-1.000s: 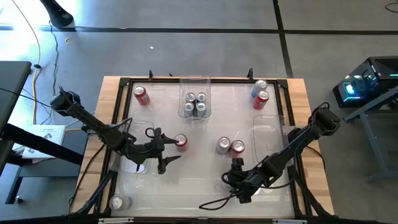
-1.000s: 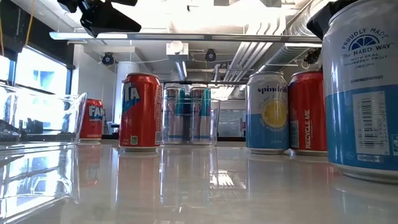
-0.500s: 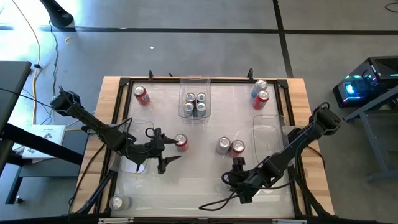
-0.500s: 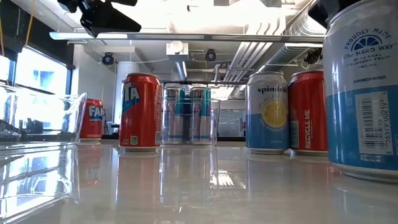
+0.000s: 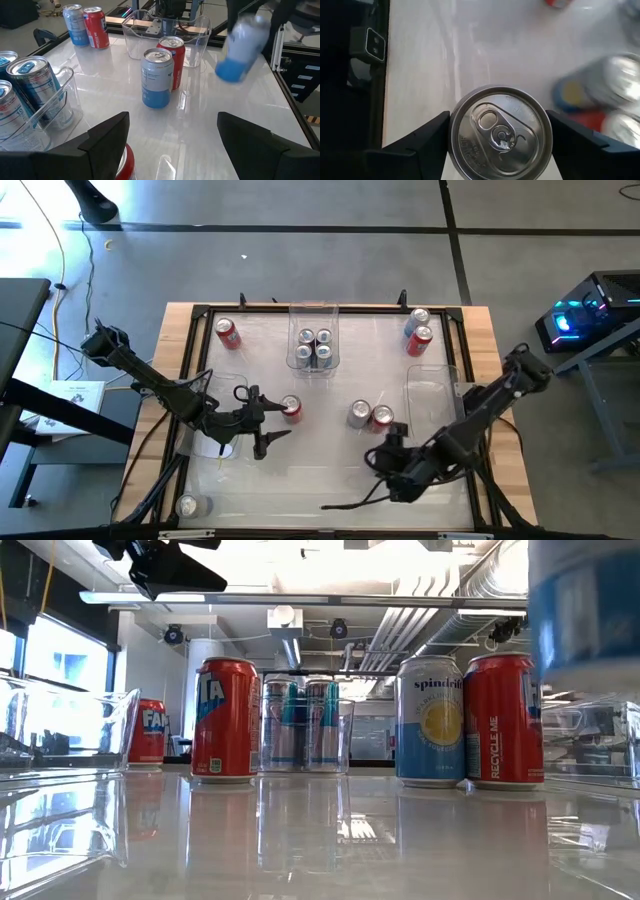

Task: Sort soda cans
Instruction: Put the bottom right blue-white soda can into the bottom right transparent bin

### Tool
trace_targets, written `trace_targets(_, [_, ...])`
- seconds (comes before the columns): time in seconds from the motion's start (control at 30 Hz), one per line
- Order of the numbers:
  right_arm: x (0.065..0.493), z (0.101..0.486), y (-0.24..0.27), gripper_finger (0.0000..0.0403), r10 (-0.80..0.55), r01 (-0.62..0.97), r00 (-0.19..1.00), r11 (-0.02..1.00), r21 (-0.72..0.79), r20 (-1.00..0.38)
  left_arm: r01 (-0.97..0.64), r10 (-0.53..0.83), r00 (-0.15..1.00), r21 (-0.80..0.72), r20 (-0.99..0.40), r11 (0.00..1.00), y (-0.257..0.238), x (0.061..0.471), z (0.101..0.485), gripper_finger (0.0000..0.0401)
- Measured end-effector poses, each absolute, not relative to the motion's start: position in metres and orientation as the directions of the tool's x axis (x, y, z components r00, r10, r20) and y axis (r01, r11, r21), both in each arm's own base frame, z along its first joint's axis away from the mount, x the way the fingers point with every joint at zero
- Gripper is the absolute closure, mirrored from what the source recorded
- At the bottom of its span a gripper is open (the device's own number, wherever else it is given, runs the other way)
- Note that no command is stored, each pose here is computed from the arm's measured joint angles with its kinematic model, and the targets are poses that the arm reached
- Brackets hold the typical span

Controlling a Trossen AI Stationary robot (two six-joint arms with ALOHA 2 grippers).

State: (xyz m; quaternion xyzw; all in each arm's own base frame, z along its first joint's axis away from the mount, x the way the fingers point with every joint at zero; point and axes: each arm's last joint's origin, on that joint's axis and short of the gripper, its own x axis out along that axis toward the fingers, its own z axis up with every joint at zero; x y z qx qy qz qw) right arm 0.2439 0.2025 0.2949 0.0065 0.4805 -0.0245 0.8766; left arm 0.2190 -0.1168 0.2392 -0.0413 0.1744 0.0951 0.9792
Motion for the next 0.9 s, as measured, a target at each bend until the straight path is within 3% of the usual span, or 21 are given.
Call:
trace_targets(0.13, [0.22, 0.325, 0.198, 0.0129, -0.128, 0.158, 0.509, 0.986, -0.054, -0.851, -0.201, 0.172, 0.921, -0.047, -0.349, 0.979, -0.117, 0.219, 0.239, 0.0106])
trace_targets(0.33, [0.178, 0.34, 0.183, 0.0129, -0.317, 0.393, 0.41, 0.908, -0.148, -0.856, -0.201, 0.172, 0.921, -0.047, -0.35, 0.979, -0.117, 0.219, 0.239, 0.0106])
trace_targets(0.6, [0.152, 0.324, 0.158, 0.0129, -0.371, 0.569, 0.408, 0.818, -0.086, -0.834, -0.198, 0.172, 0.921, -0.039, -0.35, 0.98, -0.117, 0.219, 0.239, 0.0106])
trace_targets(0.9, [0.128, 0.295, 0.131, 0.0129, -0.397, 0.702, 0.31, 0.708, -0.073, -0.864, -0.198, 0.172, 0.921, -0.039, -0.35, 0.979, -0.117, 0.219, 0.239, 0.0106])
